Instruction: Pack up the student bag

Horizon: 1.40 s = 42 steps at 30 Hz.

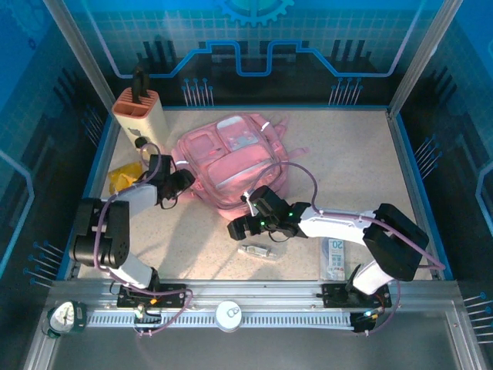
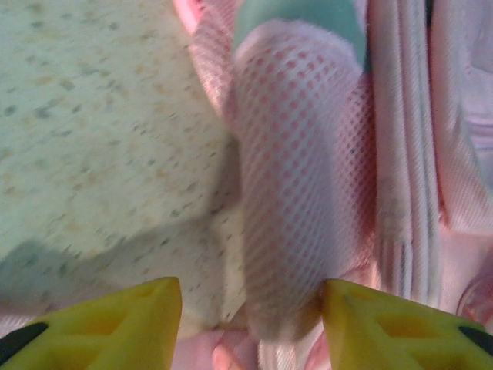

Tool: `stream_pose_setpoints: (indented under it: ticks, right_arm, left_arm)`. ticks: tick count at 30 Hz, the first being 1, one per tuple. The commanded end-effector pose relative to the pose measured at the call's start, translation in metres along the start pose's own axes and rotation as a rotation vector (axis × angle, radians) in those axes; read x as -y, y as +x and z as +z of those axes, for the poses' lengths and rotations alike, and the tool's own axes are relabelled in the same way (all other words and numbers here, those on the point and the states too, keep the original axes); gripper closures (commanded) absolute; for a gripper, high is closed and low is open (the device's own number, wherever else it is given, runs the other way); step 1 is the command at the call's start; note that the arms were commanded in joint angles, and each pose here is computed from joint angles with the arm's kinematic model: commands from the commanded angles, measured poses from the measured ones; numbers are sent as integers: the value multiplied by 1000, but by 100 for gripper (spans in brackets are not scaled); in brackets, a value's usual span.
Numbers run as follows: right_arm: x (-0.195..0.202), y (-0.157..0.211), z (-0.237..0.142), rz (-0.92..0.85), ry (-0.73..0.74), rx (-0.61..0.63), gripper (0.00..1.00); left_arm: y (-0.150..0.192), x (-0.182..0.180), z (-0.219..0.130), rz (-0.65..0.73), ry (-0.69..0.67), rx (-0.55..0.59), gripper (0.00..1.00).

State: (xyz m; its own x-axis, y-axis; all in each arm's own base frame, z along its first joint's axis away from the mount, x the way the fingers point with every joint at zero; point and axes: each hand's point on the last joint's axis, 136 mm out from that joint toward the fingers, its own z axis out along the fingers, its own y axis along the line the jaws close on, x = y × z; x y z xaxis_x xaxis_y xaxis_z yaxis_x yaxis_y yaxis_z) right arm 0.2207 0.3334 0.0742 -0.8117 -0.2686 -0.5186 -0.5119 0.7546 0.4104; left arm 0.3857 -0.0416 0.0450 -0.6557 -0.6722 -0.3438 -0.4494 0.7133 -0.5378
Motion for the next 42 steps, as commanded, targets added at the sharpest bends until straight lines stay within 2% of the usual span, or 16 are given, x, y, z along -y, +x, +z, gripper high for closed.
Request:
stream_pose_setpoints:
  ticks: [1,7,11,16,19,23,28,33,37,42]
  right_arm:
    - [1,2,9,16,-17,-4,0]
    - [25,-15,11,27,46,16,0]
    - [52,-46,4,47,106,64,0]
    - [103,-84,-12,101,200,115,0]
    - [137,-105,-25,146,248,156,0]
    - [160,-115,-44,160,313,166,0]
    - [161,-103,-77,154,373,170,0]
    - [165,-75,-96,184,432,85,0]
    - [162,-60,-102,158,432,40,0]
    - [129,-52,-91,116,372,27,0]
  left_arm:
    - [-16,26,9,-10,101,6,59]
    - [-13,43,8,16,189,-14,83]
    - [0,47,2,-2,226,-51,96]
    - [29,53,-6,-53,225,-115,100]
    - [53,70,-10,-86,248,-144,100]
    - [81,91,-13,-139,247,-166,100]
    - [98,108,-14,-175,221,-159,100]
    - [110,123,-11,-225,236,-176,100]
    - [117,129,-14,-236,231,-171,100]
    - [132,144,-18,-244,254,-202,100]
